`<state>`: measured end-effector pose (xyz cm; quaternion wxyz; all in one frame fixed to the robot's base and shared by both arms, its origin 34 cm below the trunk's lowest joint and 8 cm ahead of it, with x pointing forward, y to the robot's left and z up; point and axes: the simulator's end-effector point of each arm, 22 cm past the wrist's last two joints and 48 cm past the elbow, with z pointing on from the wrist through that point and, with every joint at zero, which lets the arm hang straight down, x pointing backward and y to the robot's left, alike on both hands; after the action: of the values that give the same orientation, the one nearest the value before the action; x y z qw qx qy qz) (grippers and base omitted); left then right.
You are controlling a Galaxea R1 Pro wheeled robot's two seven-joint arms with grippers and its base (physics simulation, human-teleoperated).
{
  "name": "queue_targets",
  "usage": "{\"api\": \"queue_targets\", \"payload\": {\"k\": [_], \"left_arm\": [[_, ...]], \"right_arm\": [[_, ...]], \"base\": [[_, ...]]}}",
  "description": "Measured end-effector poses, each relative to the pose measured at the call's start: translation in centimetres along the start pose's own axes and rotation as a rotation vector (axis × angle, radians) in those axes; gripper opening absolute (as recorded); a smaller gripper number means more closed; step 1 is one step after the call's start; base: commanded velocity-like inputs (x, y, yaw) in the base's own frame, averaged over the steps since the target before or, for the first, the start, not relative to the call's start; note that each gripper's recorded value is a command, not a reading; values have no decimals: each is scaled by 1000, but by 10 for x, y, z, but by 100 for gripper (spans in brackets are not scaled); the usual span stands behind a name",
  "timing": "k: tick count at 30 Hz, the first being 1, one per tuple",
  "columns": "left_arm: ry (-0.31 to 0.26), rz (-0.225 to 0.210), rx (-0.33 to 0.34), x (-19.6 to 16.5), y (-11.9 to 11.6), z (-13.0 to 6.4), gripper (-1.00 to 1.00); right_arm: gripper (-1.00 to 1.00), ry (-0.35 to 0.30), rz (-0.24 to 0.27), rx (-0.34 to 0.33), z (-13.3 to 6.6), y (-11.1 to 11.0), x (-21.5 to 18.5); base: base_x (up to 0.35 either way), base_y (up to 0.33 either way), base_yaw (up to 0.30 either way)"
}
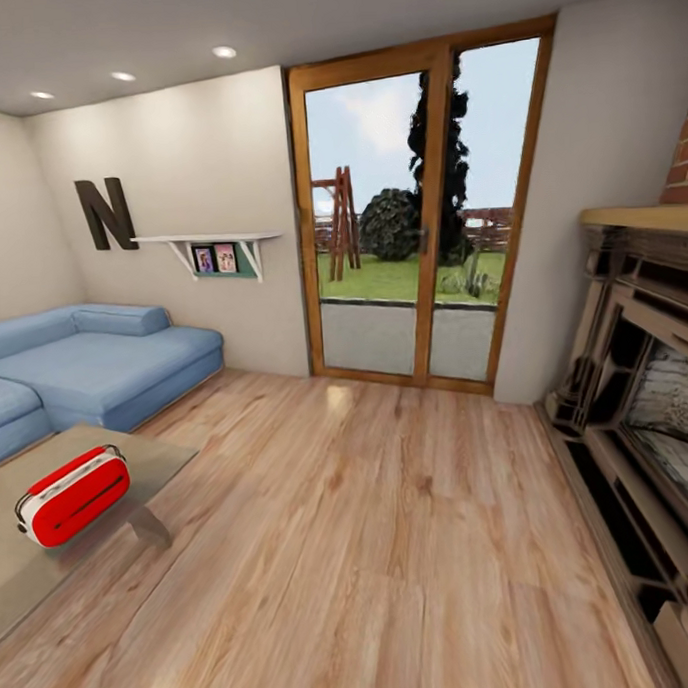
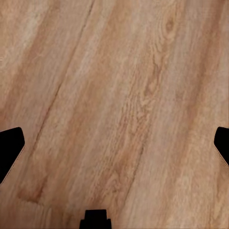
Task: Turn on the radio receiver that's on the table in the living room.
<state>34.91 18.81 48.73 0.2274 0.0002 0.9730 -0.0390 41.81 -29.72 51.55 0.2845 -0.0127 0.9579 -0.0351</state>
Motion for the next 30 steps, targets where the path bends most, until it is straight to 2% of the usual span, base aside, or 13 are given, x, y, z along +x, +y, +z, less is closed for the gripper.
{"api": "queue_targets", "payload": {"k": [9,30], "left_arm": [[0,0,-3,0,1,0,100],[0,0,-3,0,0,0,100]], "right_arm": [[100,0,0,0,0,0,0],[100,0,-1,-1,0,0,0]], "base": [[326,-95,204],[326,-128,9]]}}
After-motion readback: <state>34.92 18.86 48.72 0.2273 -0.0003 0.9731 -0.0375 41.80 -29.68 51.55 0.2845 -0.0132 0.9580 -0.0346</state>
